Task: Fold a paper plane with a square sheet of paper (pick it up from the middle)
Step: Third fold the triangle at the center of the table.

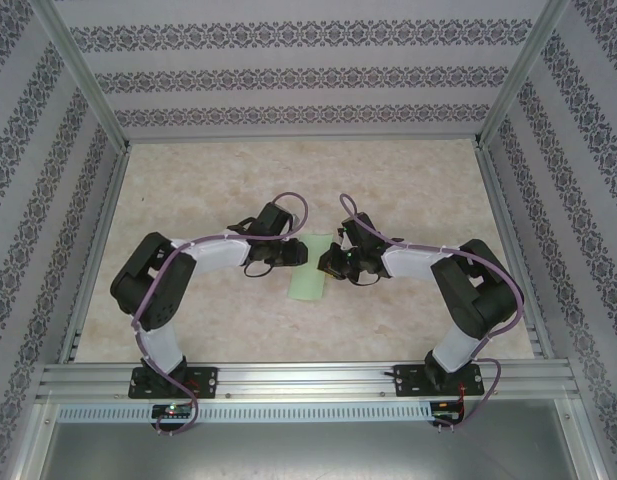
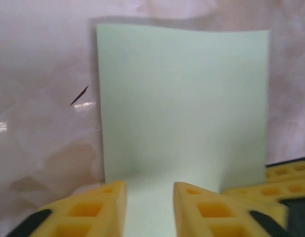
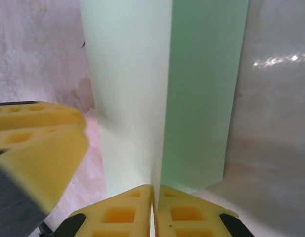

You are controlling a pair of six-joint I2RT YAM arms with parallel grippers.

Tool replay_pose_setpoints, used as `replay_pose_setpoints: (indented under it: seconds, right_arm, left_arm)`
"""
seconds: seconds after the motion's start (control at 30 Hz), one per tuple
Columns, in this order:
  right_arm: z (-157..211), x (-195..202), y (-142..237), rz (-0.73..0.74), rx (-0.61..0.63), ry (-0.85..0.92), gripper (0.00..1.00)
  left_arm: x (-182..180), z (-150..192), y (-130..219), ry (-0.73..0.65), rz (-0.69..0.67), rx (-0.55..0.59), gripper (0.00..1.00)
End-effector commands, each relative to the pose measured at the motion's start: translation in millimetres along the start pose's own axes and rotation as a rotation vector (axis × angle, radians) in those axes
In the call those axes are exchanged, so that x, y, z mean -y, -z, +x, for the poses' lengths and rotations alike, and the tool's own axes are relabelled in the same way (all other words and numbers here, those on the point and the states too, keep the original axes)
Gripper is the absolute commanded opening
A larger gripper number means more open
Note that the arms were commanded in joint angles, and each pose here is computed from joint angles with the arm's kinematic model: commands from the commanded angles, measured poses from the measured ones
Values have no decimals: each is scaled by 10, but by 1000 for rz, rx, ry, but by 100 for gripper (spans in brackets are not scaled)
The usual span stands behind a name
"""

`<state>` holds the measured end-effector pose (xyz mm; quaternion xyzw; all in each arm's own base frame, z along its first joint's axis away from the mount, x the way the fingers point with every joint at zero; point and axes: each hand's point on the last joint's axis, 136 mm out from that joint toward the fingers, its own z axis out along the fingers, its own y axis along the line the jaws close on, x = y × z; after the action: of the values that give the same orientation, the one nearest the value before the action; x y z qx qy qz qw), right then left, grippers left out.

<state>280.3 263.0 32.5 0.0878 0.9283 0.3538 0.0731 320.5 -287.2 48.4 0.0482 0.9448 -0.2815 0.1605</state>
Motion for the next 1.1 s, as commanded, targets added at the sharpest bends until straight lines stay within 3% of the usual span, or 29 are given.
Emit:
replay_pose_setpoints:
  seconds: [0.0, 0.17, 0.4, 0.7, 0.87, 1.07]
  right_arm:
    - [-42, -64, 8, -16, -9, 20, 5]
    - [-41, -127, 41, -27, -15, 25, 4]
    - [-47, -164, 50, -25, -27, 27, 5]
    - [-25, -124, 33, -16, -33, 21, 5]
    - [-24, -126, 23, -17, -33, 21, 5]
    - [-20, -132, 25, -21, -36, 20, 6]
  left_arm:
    - [132, -78, 334, -108, 10, 88, 39]
    - [378, 292, 661, -397, 5, 151, 55]
    - [510, 899, 669, -697, -142, 161, 61]
    - [647, 1161, 369, -825, -222, 126, 66]
    - [658, 1146, 203, -836, -303, 176, 65]
    - [688, 1028, 156, -839, -346, 227, 55]
